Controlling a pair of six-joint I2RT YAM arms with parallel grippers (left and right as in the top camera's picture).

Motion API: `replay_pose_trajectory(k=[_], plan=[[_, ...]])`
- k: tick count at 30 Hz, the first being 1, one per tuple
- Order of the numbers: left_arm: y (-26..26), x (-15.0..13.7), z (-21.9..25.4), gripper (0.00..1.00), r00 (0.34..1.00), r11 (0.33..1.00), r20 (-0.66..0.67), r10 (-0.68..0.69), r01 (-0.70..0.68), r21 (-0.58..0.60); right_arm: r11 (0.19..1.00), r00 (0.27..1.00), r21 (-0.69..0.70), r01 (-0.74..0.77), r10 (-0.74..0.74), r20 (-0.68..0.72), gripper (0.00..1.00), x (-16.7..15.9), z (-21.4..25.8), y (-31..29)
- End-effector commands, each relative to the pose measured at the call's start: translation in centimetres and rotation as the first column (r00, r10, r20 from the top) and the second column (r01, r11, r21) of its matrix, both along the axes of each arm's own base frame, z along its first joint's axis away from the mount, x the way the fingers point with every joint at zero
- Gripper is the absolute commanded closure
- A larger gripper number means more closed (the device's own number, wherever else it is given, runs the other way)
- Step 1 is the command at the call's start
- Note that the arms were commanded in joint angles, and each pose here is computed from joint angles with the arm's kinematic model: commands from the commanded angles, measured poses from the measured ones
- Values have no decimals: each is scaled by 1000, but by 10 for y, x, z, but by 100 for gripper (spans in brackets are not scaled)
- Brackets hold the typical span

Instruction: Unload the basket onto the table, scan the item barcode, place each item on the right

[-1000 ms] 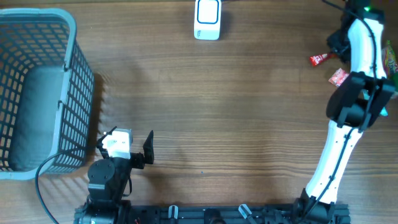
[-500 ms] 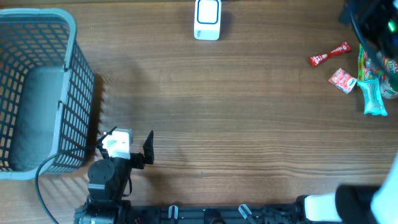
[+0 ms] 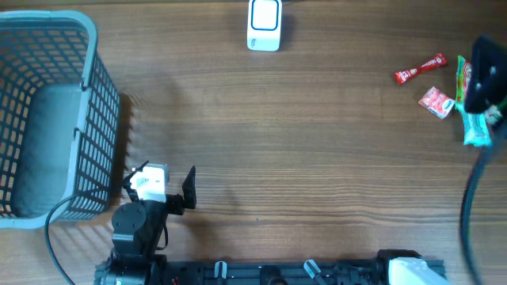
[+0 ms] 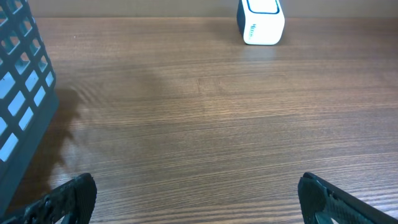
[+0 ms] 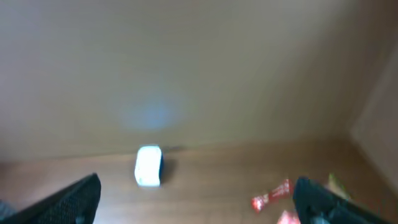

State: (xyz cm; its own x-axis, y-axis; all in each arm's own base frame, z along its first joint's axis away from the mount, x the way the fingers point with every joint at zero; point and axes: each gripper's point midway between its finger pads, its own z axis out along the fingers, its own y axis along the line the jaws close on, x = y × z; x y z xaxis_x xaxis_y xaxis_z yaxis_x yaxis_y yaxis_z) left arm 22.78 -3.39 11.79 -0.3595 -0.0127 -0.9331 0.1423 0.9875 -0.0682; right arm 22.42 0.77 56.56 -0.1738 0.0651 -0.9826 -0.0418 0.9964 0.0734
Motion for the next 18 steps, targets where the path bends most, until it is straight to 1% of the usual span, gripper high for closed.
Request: replay_pose_trajectory(k=[1,4,7,9,11,15,16,18], plan=[[-2,0,0,0,1000,1000,4,-8,8,-9,982,983,-140,-124,141,118,0,-31,8,21],[-2,0,0,0,1000,1000,4,-8,8,-9,977,966,-175,-121,157,206,0,-41,-10,23],[-2,0,0,0,1000,1000,4,-8,8,-9,975,946,-186,-120,169,277,0,-43,-46,25],[-2,0,0,0,1000,1000,4,-8,8,-9,968,919,-202,-151,212,331,0,-44,-81,33],[-2,0,0,0,1000,1000,4,-8,8,-9,963,892,-216,-163,237,385,0,-41,-127,37],[-2,0,0,0,1000,1000,4,-8,8,-9,958,840,-239,-162,261,476,0,-38,-191,41],[-2,0,0,0,1000,1000,4,-8,8,-9,960,836,-232,-157,254,486,0,-35,-207,40],[-2,0,0,0,1000,1000,4,-8,8,-9,982,859,-146,-123,179,479,0,-25,-233,29]])
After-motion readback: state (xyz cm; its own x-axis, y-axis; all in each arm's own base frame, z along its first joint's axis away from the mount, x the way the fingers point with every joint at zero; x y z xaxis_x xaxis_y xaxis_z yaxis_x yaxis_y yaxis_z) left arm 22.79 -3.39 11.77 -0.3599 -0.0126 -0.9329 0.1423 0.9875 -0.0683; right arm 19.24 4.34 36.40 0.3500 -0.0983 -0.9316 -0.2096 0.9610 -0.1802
